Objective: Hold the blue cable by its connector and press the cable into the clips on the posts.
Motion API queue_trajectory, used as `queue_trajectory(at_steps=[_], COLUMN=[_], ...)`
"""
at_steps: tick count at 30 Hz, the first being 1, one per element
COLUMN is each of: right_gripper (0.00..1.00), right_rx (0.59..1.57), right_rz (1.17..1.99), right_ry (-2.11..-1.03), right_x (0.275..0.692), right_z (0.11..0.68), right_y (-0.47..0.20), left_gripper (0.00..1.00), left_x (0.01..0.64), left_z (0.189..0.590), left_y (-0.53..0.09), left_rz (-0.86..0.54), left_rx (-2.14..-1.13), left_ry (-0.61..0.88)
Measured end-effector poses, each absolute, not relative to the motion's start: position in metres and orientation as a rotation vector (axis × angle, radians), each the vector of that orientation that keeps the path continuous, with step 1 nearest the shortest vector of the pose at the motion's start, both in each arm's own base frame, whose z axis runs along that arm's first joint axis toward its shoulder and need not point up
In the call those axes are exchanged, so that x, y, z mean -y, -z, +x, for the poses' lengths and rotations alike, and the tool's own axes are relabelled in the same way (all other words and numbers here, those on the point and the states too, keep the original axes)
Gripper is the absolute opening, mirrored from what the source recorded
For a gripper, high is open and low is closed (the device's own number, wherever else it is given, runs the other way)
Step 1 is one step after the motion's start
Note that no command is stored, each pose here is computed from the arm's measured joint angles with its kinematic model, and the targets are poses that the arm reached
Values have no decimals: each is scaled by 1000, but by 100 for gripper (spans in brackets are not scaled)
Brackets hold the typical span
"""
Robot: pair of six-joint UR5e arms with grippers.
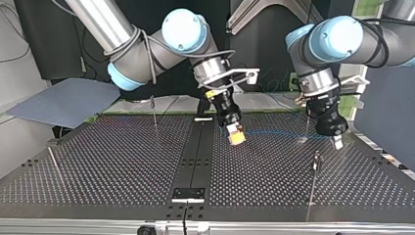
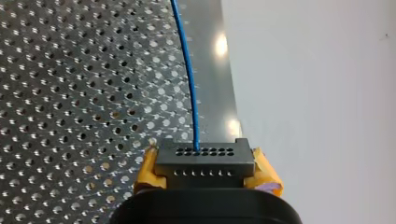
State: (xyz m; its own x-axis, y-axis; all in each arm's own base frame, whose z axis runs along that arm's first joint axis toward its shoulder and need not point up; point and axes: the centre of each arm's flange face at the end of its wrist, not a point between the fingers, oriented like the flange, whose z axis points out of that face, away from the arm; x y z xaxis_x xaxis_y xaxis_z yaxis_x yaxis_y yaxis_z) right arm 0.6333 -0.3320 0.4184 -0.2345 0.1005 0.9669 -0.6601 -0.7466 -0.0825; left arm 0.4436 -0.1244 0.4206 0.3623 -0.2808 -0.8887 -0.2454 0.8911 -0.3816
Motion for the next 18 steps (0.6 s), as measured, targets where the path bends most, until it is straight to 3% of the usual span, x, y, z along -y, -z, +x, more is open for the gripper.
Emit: queue_trajectory(at_steps=[18], right_gripper=[0], right_rx=[708], right_rz=[1501], right_ry=[-2001], right_x=[359], right_z=[620], right_y=[-422], left_gripper=[1], left_x=[110], left_z=[476], left_y=[-417], left_rz=[-484], left_rx=[-1222], left_ry=[54])
